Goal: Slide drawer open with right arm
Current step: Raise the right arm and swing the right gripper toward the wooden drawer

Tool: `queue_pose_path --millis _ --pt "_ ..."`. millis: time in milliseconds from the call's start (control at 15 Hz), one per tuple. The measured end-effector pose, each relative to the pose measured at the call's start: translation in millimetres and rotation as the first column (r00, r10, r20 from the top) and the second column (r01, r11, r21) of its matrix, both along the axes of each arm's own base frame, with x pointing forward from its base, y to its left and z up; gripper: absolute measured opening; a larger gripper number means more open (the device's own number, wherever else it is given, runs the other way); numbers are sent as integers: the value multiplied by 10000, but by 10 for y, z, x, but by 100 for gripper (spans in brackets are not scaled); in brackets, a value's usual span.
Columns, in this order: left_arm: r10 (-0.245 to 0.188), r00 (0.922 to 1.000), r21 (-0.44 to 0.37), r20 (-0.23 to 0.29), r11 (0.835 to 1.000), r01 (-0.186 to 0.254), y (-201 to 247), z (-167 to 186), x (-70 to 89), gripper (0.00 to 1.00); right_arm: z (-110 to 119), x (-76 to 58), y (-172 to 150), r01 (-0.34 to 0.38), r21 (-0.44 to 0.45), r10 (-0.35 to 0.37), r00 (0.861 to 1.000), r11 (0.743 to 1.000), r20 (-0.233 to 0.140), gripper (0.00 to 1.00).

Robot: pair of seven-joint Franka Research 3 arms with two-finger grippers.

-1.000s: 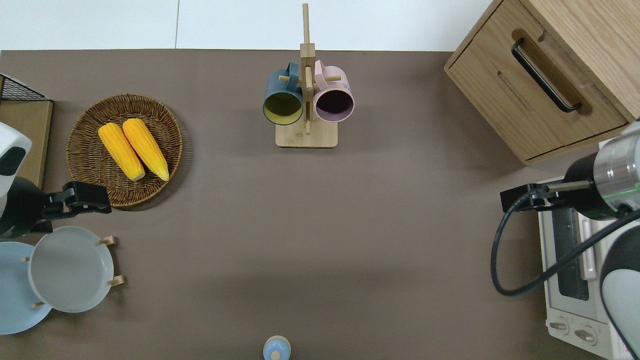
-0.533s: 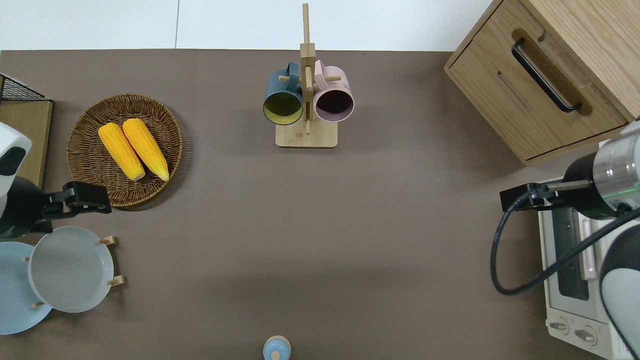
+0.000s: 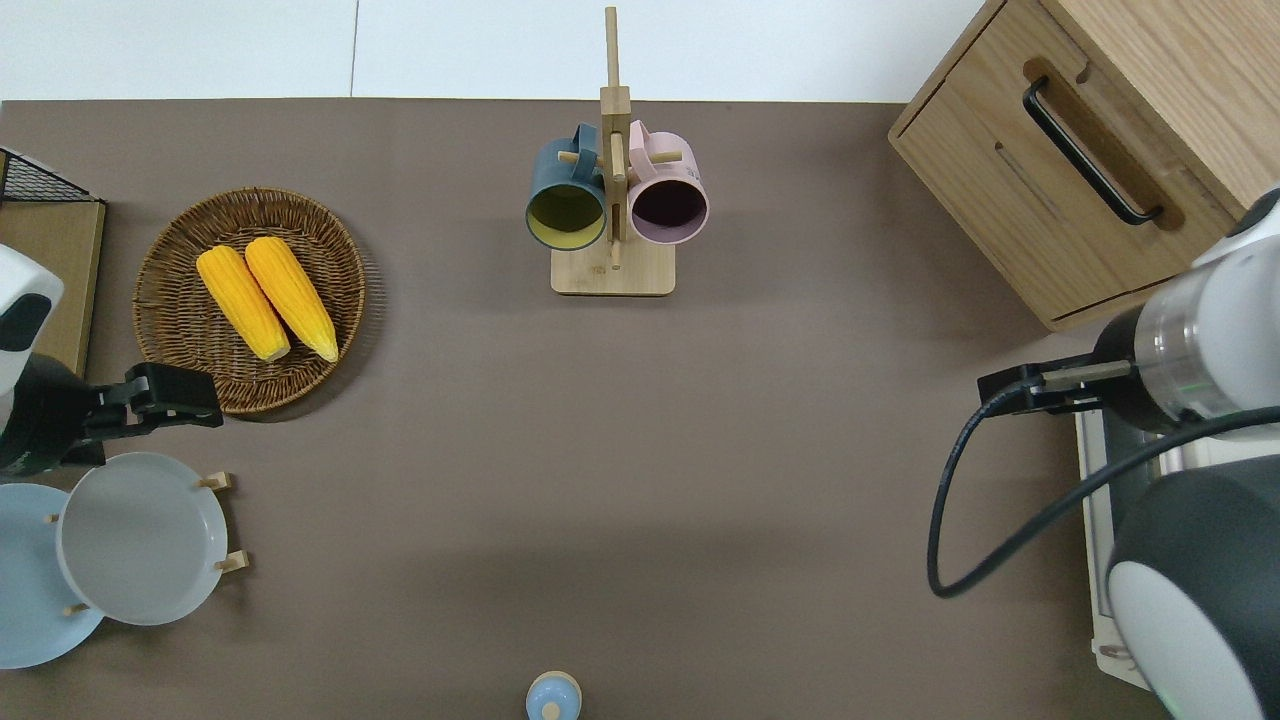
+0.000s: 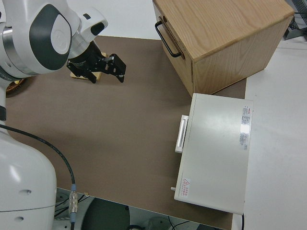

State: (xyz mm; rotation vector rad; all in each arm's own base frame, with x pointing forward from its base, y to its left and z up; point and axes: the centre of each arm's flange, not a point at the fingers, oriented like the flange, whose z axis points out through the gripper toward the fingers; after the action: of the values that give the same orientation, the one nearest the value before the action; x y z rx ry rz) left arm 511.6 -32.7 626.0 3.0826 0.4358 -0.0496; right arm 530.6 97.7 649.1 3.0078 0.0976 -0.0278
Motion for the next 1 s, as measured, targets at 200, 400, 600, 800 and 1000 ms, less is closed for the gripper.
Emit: queue_pose_path --millis 200,400,600,800,1000 --pt "0 10000 0 0 10000 0 0 0 0 100 -60 0 154 -321 -540 326 9994 9980 91 99" --pt "0 10000 0 0 10000 0 0 0 0 100 -138 -7 278 -615 -1167 634 9979 9913 131 99" --pt "0 10000 0 0 10000 0 0 0 0 100 -262 -14 383 -971 -1983 1014 9948 9753 116 99" --pt "0 10000 0 0 10000 0 0 0 0 100 -361 -43 540 -1381 -2761 1471 9891 9512 121 99" --pt "0 10000 0 0 10000 0 0 0 0 100 -399 -52 610 -1603 -3358 1766 9841 9282 182 99"
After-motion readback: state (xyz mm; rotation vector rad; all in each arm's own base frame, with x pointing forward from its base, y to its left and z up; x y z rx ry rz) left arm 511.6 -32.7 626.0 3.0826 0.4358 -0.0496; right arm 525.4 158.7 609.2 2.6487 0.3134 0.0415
